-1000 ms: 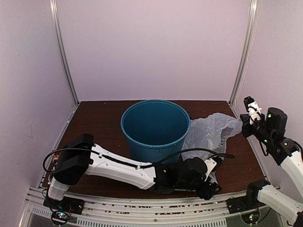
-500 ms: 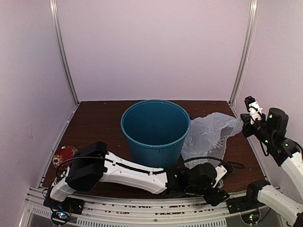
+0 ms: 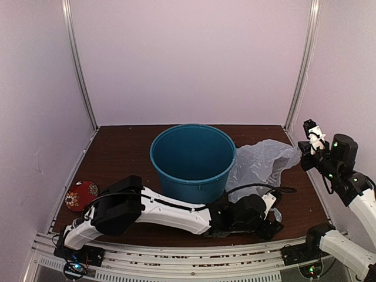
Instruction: Put the trash bags into the trash bin
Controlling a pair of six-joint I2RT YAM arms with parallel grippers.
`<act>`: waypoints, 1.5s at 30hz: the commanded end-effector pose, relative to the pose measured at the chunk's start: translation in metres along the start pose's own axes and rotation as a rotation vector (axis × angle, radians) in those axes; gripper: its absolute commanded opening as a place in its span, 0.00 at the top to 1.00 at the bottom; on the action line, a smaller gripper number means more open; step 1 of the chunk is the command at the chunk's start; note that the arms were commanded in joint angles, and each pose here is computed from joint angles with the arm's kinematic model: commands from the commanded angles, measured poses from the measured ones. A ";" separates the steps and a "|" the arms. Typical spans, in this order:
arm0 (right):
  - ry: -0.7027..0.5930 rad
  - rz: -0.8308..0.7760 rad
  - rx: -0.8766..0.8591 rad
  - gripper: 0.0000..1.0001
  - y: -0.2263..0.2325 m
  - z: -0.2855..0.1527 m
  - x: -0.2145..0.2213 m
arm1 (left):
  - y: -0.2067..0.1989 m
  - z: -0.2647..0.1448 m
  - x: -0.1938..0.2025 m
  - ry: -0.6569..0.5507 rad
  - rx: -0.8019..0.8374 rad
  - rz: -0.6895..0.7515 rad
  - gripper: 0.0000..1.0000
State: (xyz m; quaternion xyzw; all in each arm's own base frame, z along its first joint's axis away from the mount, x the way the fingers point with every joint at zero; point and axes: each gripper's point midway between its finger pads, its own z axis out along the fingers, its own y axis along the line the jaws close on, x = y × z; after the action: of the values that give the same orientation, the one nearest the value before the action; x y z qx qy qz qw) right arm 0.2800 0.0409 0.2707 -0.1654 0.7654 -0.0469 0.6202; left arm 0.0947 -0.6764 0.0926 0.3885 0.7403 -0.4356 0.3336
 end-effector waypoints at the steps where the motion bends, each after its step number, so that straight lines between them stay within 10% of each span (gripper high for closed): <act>1: -0.013 0.001 0.005 1.00 -0.001 0.000 0.000 | -0.015 0.015 -0.025 -0.115 0.075 0.007 0.36; 8: -0.005 0.002 0.002 1.00 0.000 0.002 0.001 | -0.010 0.027 -0.030 -0.136 0.050 -0.040 0.37; 20: 0.015 0.026 0.098 1.00 -0.020 0.005 -0.006 | -0.045 -0.006 -0.071 -0.197 0.182 0.089 1.00; 36: -0.394 0.057 0.040 1.00 -0.065 -0.073 -0.252 | -0.107 -0.210 -0.302 -0.546 -0.043 0.507 1.00; 45: -0.606 0.108 -0.322 1.00 -0.027 -0.110 -0.342 | -0.089 -0.345 -0.380 -0.742 -0.358 0.598 1.00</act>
State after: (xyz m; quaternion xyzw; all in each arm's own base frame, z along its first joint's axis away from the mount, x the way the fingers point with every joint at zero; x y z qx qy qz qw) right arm 0.2504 0.0722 0.6105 -0.1694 0.5703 0.0526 0.8020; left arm 0.1228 -0.5416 0.5614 0.3605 0.4813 -0.3852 0.7000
